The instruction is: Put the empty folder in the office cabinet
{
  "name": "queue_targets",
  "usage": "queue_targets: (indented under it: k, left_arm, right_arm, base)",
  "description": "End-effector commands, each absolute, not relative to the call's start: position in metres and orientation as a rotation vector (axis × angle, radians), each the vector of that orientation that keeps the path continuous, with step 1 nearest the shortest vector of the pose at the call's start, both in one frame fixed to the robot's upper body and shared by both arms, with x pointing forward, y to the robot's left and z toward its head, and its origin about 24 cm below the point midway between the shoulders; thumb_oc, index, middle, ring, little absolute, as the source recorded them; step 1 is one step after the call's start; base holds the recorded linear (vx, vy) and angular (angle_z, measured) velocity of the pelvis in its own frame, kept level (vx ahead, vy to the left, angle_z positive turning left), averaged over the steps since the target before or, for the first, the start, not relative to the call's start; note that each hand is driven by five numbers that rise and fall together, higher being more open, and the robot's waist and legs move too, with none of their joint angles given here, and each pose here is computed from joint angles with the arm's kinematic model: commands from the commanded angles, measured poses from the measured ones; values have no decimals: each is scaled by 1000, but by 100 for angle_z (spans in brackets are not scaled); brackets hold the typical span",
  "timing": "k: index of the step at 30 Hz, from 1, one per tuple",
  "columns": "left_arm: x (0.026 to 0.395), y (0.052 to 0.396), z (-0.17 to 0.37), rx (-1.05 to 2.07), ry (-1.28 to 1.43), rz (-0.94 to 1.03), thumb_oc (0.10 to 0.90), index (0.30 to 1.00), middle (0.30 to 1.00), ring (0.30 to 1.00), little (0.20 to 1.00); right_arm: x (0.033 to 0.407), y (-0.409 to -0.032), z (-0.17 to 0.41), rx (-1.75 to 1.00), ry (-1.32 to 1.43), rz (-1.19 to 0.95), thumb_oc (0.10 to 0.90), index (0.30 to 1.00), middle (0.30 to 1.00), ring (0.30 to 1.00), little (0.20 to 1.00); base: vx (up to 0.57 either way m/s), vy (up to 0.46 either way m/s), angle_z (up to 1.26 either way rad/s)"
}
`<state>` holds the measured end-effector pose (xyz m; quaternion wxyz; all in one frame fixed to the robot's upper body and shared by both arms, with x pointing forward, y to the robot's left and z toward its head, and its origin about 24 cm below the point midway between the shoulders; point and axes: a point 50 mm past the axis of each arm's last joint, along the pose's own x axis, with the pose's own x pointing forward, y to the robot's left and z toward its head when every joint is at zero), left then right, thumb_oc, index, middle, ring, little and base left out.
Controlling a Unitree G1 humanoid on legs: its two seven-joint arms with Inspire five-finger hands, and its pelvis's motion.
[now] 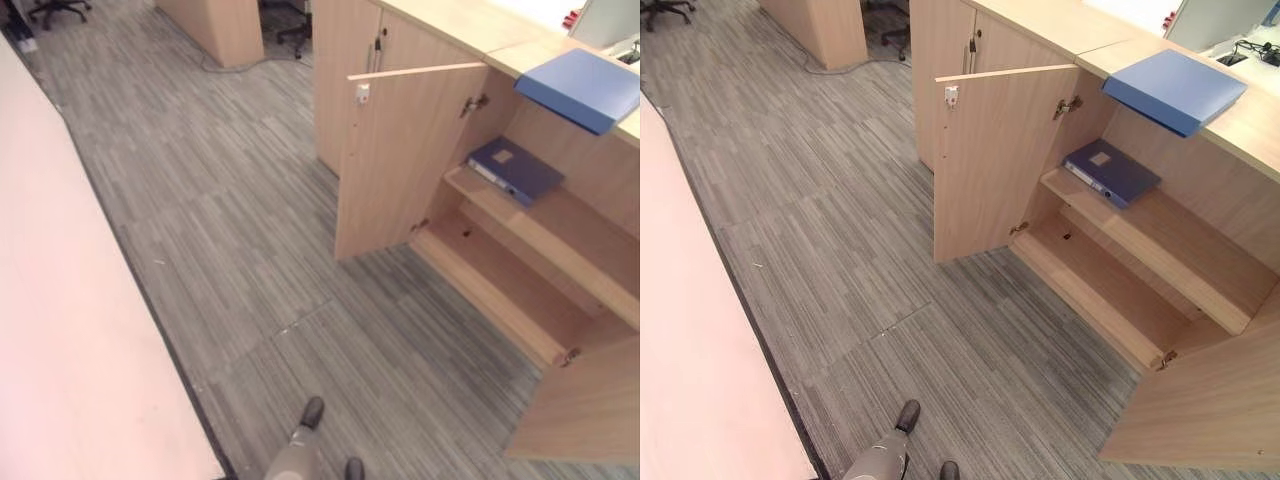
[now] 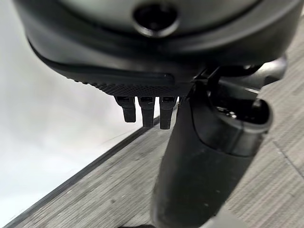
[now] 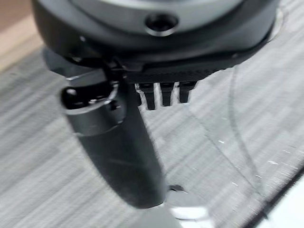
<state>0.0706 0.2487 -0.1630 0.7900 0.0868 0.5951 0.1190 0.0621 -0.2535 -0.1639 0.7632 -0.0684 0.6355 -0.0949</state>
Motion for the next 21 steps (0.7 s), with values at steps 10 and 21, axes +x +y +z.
queue_targets:
  k: [10,21]
  left_arm:
    - [52,276,-157,293,1307,291,800,900,900,900,900]
    - [64,276,-155,301,1259,300,800,900,900,900,900]
  right_arm:
    - [90,-256,-157,-173,1251,-177,800,900,900,900,900]
    - [117,-255,-149,-216,1154,-152,800,900,900,900,900]
  base:
    - [162,280,-26]
    - [158,-7,-13]
